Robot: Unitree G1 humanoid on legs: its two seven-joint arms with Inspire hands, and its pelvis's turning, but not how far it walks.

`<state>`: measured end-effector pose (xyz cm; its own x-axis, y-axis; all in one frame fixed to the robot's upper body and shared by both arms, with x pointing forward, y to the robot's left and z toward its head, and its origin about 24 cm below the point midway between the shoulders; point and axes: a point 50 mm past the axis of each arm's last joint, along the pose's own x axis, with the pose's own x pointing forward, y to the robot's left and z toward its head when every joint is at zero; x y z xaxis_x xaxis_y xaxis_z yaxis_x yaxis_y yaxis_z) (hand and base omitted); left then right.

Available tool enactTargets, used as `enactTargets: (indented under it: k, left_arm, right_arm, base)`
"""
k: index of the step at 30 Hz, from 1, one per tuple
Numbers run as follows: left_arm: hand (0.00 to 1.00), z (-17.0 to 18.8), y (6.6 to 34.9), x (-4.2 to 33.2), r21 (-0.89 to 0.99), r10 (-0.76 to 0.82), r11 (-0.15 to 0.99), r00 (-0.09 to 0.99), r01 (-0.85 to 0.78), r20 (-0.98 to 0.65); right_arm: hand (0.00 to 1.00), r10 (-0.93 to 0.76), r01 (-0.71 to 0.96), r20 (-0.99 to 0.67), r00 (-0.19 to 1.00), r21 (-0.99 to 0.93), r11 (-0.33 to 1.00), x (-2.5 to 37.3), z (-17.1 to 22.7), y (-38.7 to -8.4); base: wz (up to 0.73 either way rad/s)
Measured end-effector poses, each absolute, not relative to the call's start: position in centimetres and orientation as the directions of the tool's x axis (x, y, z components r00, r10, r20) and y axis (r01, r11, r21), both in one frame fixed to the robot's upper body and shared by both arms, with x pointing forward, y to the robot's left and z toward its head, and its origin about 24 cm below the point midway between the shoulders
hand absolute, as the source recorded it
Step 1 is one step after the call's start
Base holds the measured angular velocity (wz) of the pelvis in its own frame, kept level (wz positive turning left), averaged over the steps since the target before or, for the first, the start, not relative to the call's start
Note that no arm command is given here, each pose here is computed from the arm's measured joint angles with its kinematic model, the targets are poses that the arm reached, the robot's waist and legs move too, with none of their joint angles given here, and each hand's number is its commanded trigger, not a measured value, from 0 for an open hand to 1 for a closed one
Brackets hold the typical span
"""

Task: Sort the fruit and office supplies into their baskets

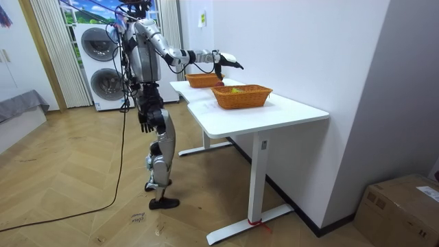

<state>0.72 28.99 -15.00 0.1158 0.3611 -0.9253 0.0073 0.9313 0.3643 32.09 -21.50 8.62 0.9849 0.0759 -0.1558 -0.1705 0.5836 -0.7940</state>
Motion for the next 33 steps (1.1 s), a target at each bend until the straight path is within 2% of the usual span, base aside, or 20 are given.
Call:
enactTargets:
  k: [11,18,33]
  left_arm:
    - [0.00,-15.0,28.9,1.0,0.368,0.361,0.929,0.124,0.043,-0.924]
    - [0.00,-15.1,28.9,0.9,0.361,0.355,0.932,0.106,0.043,-0.929]
    - [0.00,-14.9,29.3,2.6,0.369,0.360,0.928,0.140,0.042,-0.922]
  right_arm:
    - [0.00,0.112,-0.238,-0.212,0.971,-0.811,0.535,33.0,7.9,-20.2]
    - [0.00,0.077,-0.238,-0.233,0.969,-0.820,0.520,33.4,7.7,-21.1]
    - [0.00,0.005,-0.305,-0.345,0.938,-0.822,0.482,33.5,5.5,-22.8]
  base:
    - [0.00]
    - [0.04]
    - [0.02]
